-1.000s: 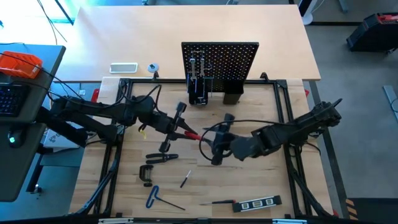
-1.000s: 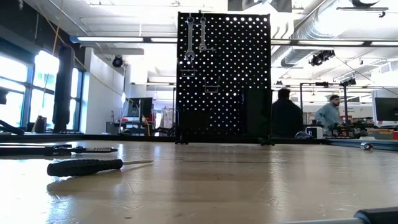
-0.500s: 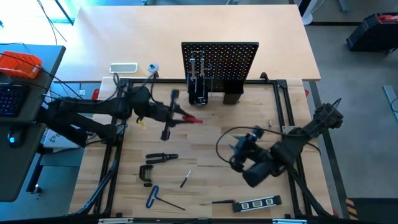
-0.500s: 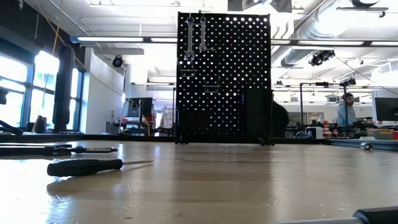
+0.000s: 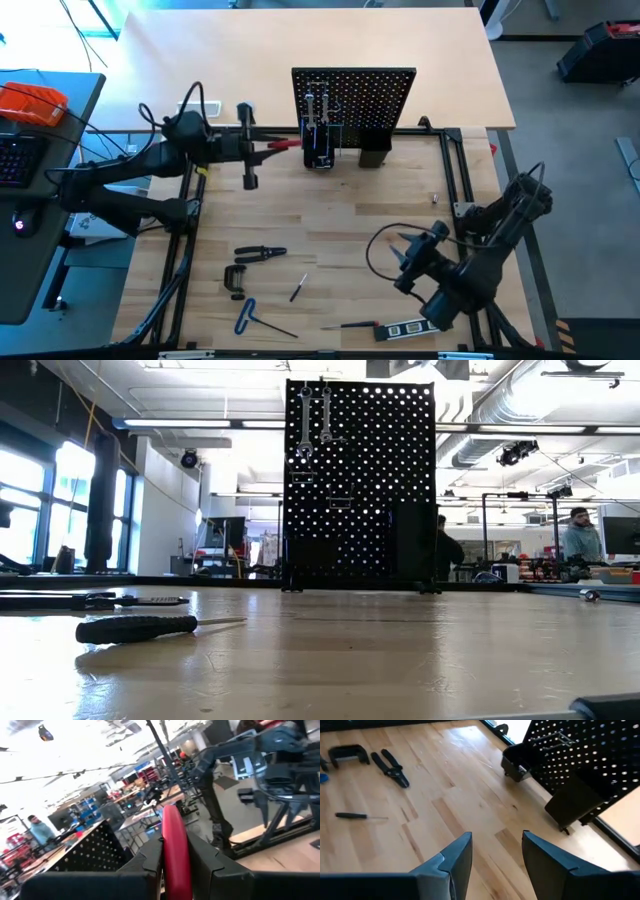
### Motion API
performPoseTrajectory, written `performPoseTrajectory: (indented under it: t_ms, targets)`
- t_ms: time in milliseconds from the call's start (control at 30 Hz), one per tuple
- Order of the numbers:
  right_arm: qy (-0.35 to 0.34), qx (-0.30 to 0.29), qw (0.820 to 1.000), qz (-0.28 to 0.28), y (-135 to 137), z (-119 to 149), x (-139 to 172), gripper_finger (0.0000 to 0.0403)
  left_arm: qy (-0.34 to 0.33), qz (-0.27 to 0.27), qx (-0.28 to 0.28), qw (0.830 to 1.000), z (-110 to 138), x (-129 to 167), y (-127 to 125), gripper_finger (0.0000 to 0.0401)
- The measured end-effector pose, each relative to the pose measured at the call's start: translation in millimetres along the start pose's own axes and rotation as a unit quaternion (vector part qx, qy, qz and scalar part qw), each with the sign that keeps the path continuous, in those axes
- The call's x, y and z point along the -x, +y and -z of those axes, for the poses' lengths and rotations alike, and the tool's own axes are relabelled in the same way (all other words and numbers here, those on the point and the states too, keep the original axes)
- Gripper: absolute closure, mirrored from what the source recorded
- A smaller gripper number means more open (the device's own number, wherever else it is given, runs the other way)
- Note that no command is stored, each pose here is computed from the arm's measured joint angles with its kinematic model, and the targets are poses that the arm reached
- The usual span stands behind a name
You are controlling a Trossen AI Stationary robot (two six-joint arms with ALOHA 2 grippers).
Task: Hang tools onto peg board
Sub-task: Put the Allen wrench into the right bin on the pegboard
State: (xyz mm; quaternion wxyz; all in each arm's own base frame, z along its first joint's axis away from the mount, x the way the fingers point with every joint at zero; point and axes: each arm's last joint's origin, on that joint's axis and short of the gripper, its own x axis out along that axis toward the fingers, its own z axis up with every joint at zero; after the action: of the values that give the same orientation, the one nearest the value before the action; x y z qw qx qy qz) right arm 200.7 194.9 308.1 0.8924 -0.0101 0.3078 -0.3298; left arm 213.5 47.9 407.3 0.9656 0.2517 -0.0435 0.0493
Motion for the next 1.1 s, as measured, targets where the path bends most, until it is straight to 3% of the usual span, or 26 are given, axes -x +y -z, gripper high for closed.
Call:
performPoseTrajectory:
  t_ms: [233, 467, 700, 900, 1100]
  targets:
    - [0.002, 0.019, 1.000, 0.024, 13.0, 11.3, -7.2, 0.0237, -0.001, -0.009, 0.005, 1.000, 10.5, -15.5, 4.2, 0.0355]
    - [-0.001, 0.026, 0.999, 0.030, 19.9, 16.0, -10.8, 0.0238, 0.020, 0.030, 0.016, 0.999, 12.3, -54.4, 10.2, 0.0355]
    - [-0.155, -0.003, 0.988, 0.011, 19.9, 13.8, 3.0, 0.0237, 0.038, 0.177, 0.072, 0.981, 26.3, -79.3, 4.1, 0.0355]
    - [-0.266, -0.034, 0.963, 0.014, 2.9, -7.2, 7.1, 0.0238, 0.051, 0.239, 0.096, 0.965, 39.7, -93.5, -12.2, 0.0355]
    - [-0.281, -0.059, 0.957, 0.041, -19.1, -28.2, 1.1, 0.0237, 0.048, 0.268, 0.101, 0.957, 38.7, -101.3, -30.3, 0.0355]
